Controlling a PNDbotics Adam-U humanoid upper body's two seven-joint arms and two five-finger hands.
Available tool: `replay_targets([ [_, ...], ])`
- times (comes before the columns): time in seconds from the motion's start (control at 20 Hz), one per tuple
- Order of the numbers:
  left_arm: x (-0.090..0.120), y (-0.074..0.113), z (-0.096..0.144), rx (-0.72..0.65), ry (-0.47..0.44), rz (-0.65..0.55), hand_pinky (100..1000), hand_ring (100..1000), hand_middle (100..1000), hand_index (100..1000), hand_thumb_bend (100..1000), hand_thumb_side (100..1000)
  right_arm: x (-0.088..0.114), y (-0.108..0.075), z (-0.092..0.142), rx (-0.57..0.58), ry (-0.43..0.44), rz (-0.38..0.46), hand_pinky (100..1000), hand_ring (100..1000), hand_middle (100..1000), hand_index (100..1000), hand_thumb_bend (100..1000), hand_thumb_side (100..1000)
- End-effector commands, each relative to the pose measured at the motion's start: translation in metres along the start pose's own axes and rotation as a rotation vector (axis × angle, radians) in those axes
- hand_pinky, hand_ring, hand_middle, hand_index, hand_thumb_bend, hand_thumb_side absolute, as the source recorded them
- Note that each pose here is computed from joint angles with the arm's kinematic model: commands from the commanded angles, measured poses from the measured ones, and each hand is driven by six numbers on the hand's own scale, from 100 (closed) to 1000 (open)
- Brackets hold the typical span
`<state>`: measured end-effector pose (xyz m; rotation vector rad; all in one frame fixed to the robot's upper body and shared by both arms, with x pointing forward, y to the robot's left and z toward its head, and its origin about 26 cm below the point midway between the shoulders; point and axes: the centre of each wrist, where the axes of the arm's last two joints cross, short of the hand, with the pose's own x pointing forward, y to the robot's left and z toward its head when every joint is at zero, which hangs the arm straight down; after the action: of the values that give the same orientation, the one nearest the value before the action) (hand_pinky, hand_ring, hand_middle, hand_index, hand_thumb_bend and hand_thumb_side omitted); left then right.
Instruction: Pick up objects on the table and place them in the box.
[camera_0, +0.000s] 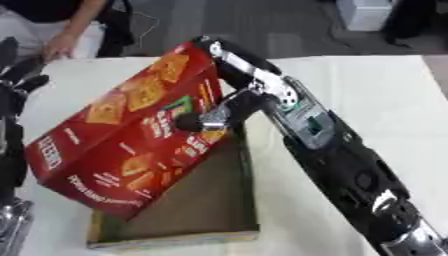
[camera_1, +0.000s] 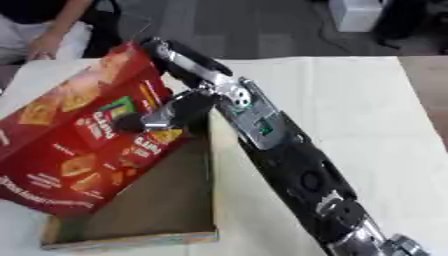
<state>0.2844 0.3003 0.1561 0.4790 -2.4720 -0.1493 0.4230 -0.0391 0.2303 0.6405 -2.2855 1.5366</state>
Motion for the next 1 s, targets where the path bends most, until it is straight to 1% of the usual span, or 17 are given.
replay_targets([
  [0.05,0.003,0.005,-0.004,0.004,-0.021,-0.015,794,875,929,922,100,1000,0.008,-0.007,-0.007,0.019,-0.059,0.063,100,625,606,694,594,528],
  [0.1,0.003,0.005,-0.004,0.005,-0.019,-0.016,793,875,929,922,100,1000,0.009,-0.007,-0.007,0.026,-0.074,0.076,202,780,765,838,616,611],
  [0.15,0.003,0.005,-0.003,0.006,-0.018,-0.017,793,875,929,922,100,1000,0.009,-0.007,-0.007,0.035,-0.092,0.089,202,780,765,838,616,611],
  [0.2,0.003,0.005,-0.003,0.007,-0.016,-0.017,793,875,929,922,100,1000,0.009,-0.007,-0.007,0.047,-0.111,0.102,463,938,942,1000,597,675],
  [0.25,0.002,0.005,-0.003,0.007,-0.015,-0.018,794,875,929,922,100,1000,0.01,-0.007,-0.008,0.06,-0.129,0.113,438,924,927,997,617,671],
  [0.3,0.002,0.005,-0.003,0.008,-0.013,-0.018,793,875,929,922,100,1000,0.01,-0.007,-0.008,0.076,-0.146,0.124,665,1000,1000,1000,594,679],
  [0.35,0.002,0.005,-0.002,0.008,-0.012,-0.019,794,875,929,922,100,1000,0.01,-0.006,-0.008,0.096,-0.161,0.135,676,1000,1000,1000,620,674],
  [0.4,0.002,0.005,-0.002,0.008,-0.011,-0.019,794,875,929,922,100,1000,0.01,-0.006,-0.008,0.116,-0.17,0.143,729,1000,1000,1000,613,664],
  [0.45,0.001,0.005,-0.002,0.008,-0.009,-0.019,794,875,929,922,100,1000,0.01,-0.006,-0.008,0.136,-0.177,0.15,723,1000,1000,1000,610,666],
  [0.5,0.001,0.005,-0.002,0.008,-0.008,-0.019,793,875,929,922,100,1000,0.011,-0.007,-0.007,0.149,-0.182,0.154,746,1000,1000,1000,654,641],
  [0.6,0.0,0.006,-0.001,0.008,-0.004,-0.02,793,875,929,922,100,1000,0.012,-0.009,-0.006,0.164,-0.192,0.164,729,1000,1000,1000,661,646],
  [0.75,0.0,0.006,0.0,0.01,0.0,-0.02,793,875,929,922,100,1000,0.015,-0.016,-0.003,0.109,-0.214,0.172,635,1000,1000,1000,592,723],
  [0.8,-0.001,0.006,0.0,0.01,0.002,-0.021,793,875,929,922,100,1000,0.017,-0.02,-0.001,0.071,-0.223,0.174,581,972,979,1000,515,783],
  [0.85,-0.001,0.006,0.001,0.011,0.003,-0.021,793,875,929,922,100,1000,0.019,-0.024,0.001,0.02,-0.232,0.173,604,988,993,1000,557,751],
  [0.9,-0.001,0.006,0.001,0.012,0.004,-0.021,793,875,929,922,100,1000,0.021,-0.027,0.003,-0.017,-0.237,0.172,509,924,938,1000,246,996],
  [0.95,-0.001,0.006,0.001,0.013,0.005,-0.022,793,875,930,922,100,1000,0.023,-0.032,0.007,-0.084,-0.245,0.166,516,929,937,1000,453,637],
  [1.0,-0.001,0.006,0.002,0.015,0.005,-0.022,793,875,930,922,100,1000,0.025,-0.037,0.01,-0.143,-0.248,0.164,445,873,888,951,100,849],
])
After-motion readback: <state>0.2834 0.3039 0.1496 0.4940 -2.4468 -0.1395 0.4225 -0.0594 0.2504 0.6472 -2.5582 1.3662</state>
